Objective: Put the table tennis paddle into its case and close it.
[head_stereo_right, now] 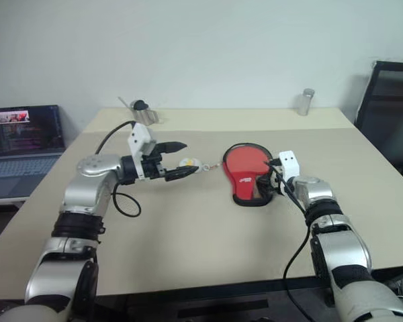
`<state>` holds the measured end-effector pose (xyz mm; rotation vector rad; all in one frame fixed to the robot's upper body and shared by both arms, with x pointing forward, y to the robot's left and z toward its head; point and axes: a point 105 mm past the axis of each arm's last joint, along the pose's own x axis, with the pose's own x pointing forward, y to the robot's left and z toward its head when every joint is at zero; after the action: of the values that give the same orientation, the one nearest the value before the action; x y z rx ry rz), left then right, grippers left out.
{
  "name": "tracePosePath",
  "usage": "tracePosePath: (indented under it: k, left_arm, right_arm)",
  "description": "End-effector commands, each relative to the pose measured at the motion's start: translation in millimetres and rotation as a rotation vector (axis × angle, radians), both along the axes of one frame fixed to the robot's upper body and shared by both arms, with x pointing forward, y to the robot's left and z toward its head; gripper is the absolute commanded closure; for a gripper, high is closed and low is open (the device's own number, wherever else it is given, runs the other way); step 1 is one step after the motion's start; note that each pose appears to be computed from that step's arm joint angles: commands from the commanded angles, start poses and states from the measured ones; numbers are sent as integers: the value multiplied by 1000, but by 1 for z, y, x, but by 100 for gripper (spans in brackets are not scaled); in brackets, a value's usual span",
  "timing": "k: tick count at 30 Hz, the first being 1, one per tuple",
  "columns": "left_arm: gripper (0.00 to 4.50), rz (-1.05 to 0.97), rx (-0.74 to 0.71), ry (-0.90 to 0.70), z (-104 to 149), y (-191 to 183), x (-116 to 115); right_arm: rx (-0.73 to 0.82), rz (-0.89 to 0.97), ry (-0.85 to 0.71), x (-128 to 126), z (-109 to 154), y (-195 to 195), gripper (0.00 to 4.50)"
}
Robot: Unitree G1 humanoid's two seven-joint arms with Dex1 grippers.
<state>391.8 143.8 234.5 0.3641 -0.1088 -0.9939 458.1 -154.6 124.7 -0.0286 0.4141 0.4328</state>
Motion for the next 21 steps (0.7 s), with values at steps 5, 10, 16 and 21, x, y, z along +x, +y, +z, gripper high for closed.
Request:
tracePosePath:
  k: [5,10,16,21]
  left_arm:
    - [0,-11,6,-61,18,-2,-5]
    - [0,-10,13,-59,16,-2,-6]
    - [0,-10,29,-52,12,0,-8]
    - [0,-29,57,-4,0,12,-18]
  right_arm:
    - [8,31,15,1,-3,15,54]
    - [13,74,49,-3,-11,28,215]
    - [15,94,83,-7,-22,40,411]
    - [38,134,100,-11,-26,55,445]
